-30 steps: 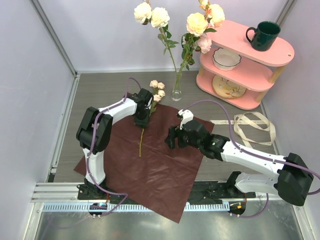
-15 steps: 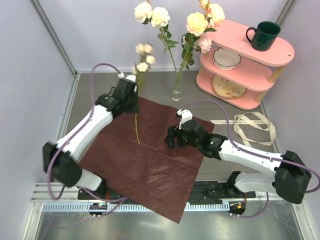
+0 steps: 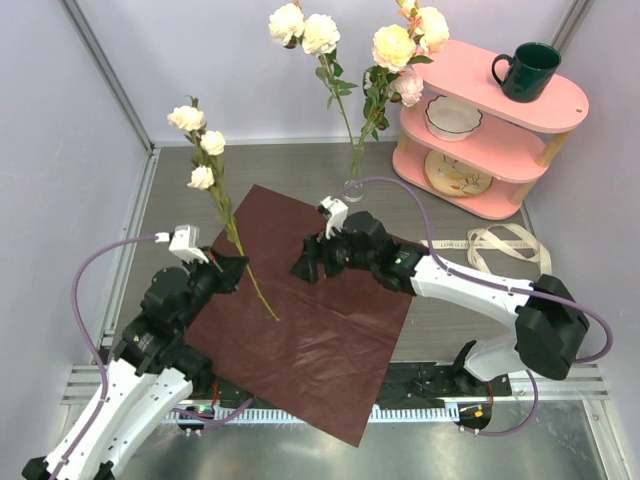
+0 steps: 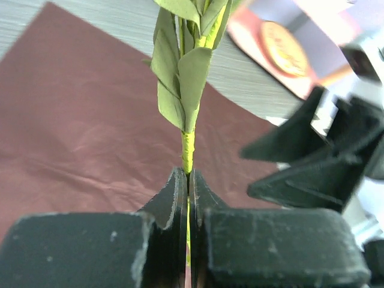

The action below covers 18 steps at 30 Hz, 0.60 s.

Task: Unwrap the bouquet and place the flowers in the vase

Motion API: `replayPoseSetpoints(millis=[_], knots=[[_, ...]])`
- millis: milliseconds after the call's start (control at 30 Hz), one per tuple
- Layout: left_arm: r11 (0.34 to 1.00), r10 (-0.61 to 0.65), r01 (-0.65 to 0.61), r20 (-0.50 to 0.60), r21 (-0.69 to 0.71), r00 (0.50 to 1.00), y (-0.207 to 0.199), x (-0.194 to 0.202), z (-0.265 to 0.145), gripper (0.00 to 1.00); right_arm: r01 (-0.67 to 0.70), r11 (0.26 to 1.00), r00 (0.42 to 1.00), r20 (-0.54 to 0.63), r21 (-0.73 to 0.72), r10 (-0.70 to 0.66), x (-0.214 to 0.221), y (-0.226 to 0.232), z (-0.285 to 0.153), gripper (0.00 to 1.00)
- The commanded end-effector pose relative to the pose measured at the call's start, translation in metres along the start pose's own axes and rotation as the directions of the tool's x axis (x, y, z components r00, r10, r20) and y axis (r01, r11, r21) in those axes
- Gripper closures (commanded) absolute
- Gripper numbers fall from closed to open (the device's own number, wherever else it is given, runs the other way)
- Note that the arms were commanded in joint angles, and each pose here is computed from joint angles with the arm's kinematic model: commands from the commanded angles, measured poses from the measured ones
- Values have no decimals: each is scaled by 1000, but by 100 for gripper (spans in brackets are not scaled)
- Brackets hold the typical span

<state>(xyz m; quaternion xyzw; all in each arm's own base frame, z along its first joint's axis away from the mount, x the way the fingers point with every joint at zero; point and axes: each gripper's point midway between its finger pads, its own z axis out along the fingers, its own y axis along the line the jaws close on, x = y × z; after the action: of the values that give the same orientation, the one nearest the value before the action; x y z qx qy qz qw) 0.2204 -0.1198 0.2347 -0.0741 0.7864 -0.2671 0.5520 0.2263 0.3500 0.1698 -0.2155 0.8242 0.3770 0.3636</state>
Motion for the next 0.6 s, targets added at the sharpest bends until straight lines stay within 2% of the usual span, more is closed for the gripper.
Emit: replayPoseSetpoints(millis=[0, 200, 300, 467, 567], knots=[[926, -32, 8, 56, 378, 998, -61, -4, -20, 100, 96, 931, 992, 105, -352, -63, -58, 83, -2, 18], [871, 77, -5, -126, 491, 989, -79, 30, -29, 100, 136, 868, 980, 196, -477, -46, -100, 122, -5, 20], [871, 110, -24, -146, 491, 983, -80, 32, -29, 100, 147, 865, 972, 230, -480, -38, -114, 129, -5, 27], [858, 138, -39, -156, 512, 978, -84, 33, -28, 100, 159, 898, 959, 282, -410, -42, -125, 120, -8, 48], [855, 146, -40, -166, 517, 975, -84, 35, -28, 100, 163, 918, 949, 313, -361, -45, -130, 112, -13, 71]])
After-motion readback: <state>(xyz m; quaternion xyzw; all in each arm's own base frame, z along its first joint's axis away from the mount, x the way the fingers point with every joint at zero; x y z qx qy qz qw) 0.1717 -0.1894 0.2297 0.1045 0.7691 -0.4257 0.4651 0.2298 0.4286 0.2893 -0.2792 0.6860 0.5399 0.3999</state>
